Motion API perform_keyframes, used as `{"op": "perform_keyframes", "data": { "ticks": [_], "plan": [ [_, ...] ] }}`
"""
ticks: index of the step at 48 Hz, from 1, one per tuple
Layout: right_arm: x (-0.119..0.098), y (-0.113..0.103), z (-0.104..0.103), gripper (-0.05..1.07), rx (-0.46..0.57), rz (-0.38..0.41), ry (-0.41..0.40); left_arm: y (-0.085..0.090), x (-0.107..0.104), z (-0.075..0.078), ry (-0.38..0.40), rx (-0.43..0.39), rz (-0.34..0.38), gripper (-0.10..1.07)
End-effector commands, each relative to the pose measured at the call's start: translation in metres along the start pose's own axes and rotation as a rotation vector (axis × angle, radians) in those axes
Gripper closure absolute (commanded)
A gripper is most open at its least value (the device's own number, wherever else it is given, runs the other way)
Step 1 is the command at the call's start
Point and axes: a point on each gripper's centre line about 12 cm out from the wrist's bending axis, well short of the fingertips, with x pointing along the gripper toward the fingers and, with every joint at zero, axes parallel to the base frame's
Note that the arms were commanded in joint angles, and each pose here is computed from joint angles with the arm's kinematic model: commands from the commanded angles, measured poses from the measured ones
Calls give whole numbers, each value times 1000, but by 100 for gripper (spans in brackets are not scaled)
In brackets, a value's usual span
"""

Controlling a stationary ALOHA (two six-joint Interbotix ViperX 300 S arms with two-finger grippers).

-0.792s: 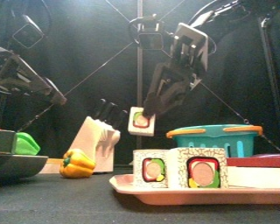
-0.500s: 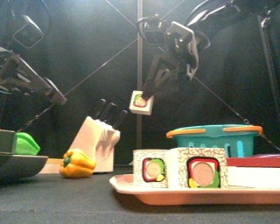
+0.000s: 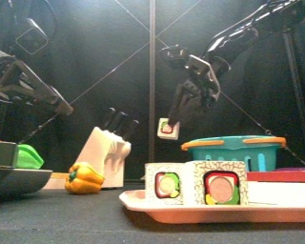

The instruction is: Place sushi piece above plate, grab sushi piece

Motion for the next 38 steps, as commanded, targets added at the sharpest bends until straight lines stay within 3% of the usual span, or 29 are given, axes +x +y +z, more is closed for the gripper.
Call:
{"op": "perform_keyframes", "data": {
  "ticks": [1,18,31,38],
  "plan": [
    [3,4,6,44,-12,17,-21,1,1,5,-15,-2,5,9],
    [48,6,-16,44,-26,-8,86,2,1,5,-15,-2,7,9],
    [59,7,-20,42,-19,-12,106,2,1,4,-14,-3,8,9],
    [63,7,-23,36,-9,-21,124,2,1,5,-14,-3,7,9]
  ]
}}
